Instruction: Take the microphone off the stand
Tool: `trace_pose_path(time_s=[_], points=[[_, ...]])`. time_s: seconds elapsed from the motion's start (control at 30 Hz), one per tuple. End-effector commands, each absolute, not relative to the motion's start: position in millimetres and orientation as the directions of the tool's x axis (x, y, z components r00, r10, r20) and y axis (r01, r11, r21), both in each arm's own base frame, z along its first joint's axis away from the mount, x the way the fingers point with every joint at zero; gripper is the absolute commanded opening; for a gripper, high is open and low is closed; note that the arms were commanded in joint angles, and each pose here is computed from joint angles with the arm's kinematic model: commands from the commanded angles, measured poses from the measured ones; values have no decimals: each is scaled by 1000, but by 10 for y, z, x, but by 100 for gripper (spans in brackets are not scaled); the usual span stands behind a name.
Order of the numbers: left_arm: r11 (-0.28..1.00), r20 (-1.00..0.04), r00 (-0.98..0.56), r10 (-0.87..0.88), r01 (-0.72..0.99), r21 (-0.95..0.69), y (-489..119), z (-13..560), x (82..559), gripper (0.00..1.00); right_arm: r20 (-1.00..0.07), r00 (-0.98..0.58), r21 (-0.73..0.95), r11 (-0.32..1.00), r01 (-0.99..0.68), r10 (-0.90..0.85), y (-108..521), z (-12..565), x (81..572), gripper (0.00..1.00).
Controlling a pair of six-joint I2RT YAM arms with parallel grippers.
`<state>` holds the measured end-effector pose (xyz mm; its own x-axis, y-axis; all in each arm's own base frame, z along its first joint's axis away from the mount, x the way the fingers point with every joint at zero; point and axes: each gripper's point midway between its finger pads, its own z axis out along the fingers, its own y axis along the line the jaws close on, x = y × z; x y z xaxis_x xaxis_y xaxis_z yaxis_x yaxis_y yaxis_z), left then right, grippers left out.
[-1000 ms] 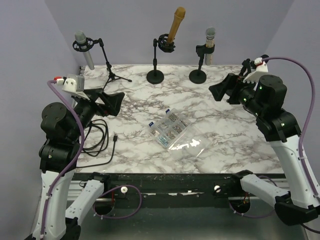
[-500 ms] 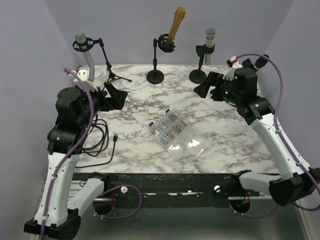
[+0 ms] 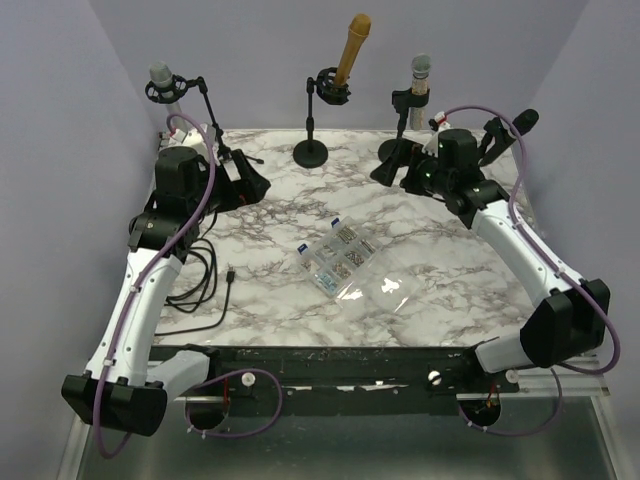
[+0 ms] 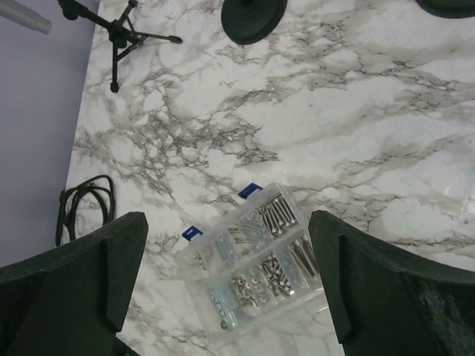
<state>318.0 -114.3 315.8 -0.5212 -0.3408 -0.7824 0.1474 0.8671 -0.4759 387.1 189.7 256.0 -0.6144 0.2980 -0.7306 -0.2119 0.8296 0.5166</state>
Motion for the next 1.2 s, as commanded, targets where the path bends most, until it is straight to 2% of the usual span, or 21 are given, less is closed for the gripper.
trace_pose_path(time_s=[0.0, 0.2, 0.43, 0.7, 0.87, 1.17], points=[[773, -749, -512, -420, 231, -591, -1347, 3292, 3177, 96, -761, -543, 560, 783, -271, 356, 2071, 2847, 4248, 100], [784, -781, -499, -374, 279, -554, -1348, 3366, 3111, 97, -777, -473, 589, 746, -312, 416, 2272, 3130, 4737, 100], [805, -842, -427, -330, 339, -488, -1329, 3684, 3187, 97, -844, -267, 535, 768, -354, 465, 2381, 3638, 5281, 100], [833, -864, -445, -234, 367, -414, -1329, 3445, 3295, 97, -836, -109, 533, 747, -397, 538, 2507, 3971, 5702, 100], [823, -861, -456, -225, 384, -418, -1349, 3350, 3212, 98, -848, -54, 498, 761, -416, 526, 2669, 4022, 5908, 100], [796, -861, -455, -228, 421, -434, -1405, 3383, 3104, 98, -830, 3, 523, 779, -345, 558, 2696, 3923, 6221, 99]])
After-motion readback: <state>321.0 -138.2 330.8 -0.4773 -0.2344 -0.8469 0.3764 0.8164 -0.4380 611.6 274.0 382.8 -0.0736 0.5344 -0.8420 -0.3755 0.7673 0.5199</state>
